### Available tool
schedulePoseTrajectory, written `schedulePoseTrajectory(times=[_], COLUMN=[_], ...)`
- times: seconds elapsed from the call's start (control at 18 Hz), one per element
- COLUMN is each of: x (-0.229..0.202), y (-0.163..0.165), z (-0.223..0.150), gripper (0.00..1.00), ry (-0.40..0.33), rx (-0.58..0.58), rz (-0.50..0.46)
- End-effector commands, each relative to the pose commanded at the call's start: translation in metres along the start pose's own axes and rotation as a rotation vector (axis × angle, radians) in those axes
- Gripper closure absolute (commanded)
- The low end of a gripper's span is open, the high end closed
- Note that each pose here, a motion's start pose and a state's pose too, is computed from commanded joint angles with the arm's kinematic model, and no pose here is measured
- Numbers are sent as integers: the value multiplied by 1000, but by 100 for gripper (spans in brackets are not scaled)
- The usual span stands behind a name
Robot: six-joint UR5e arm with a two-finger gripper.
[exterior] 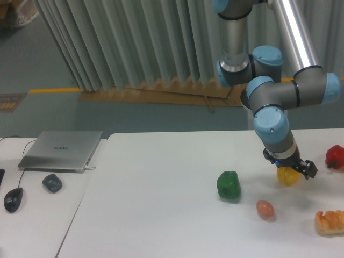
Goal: Place the yellow pepper in a basket
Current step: 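Close the gripper around the yellow bell pepper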
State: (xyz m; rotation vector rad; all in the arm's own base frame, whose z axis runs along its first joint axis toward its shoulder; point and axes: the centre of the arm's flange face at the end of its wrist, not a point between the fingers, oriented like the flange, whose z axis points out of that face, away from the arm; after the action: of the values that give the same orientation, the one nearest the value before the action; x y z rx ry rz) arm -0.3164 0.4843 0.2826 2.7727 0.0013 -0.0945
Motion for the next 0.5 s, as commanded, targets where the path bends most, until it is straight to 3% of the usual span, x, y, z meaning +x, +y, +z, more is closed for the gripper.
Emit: schedulePoseTrajectory(times=[0.5], x=[11], y=[9], z=[3], gripper=[0], ry=[5], rx=[-4], rz=[1])
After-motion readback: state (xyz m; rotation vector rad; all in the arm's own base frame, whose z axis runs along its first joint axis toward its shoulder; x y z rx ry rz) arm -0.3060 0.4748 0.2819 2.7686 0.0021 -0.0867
